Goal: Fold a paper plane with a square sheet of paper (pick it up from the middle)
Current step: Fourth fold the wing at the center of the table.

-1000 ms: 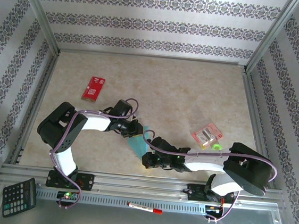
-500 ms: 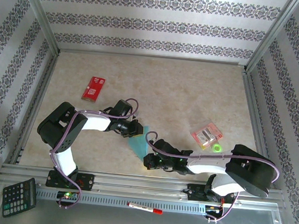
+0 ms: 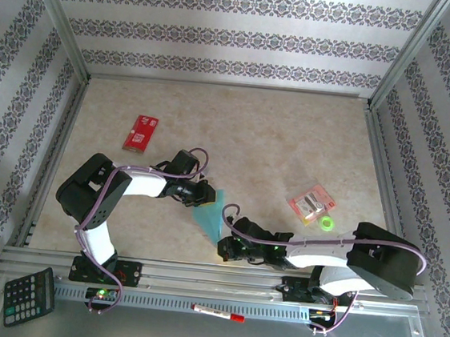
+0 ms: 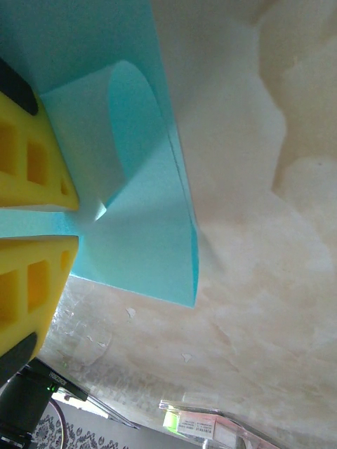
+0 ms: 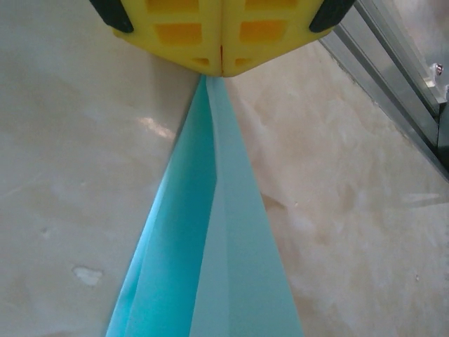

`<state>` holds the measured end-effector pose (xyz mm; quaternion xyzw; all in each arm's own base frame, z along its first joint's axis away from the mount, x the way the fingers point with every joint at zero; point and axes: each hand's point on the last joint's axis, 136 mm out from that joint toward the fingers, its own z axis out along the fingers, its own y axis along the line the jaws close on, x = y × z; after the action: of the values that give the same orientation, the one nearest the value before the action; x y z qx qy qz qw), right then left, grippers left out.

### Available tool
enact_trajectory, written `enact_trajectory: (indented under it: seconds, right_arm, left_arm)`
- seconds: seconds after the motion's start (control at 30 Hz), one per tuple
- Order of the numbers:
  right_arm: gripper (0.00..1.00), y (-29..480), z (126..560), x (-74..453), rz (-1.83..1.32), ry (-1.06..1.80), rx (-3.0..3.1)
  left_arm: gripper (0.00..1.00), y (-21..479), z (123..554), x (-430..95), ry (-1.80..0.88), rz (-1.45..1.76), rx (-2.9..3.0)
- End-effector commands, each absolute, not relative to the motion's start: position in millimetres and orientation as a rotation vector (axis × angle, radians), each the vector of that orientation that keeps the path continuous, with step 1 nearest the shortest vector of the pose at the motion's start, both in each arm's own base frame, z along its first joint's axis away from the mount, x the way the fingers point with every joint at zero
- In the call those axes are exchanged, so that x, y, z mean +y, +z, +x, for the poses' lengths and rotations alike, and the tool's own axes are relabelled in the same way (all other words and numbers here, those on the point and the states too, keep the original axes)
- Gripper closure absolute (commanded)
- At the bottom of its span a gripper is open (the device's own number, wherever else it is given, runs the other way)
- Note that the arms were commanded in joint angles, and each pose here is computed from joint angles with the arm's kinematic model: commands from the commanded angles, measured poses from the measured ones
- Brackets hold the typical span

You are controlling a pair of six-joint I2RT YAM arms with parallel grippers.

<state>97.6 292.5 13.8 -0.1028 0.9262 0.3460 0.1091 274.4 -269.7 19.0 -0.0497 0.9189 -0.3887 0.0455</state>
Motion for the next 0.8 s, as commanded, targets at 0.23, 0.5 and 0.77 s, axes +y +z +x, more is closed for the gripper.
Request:
enact_trajectory:
  seconds: [0.23,0.5,0.77]
  right_arm:
    - [1.00,27,101,274,-0.271,0.988,2.726]
    - [1.00,62,135,309,-0.308,1.066,2.621]
    - [1.00,47,153,335,-0.337,1.043,2.667]
  left_arm:
    - [0.82,-25,259,-235,-0.940,-0.264,2.960]
    - [0.82,-24,259,-235,-0.945,-0.266,2.956]
    - [0.82,-23,260,-237,-0.953,-0.263,2.958]
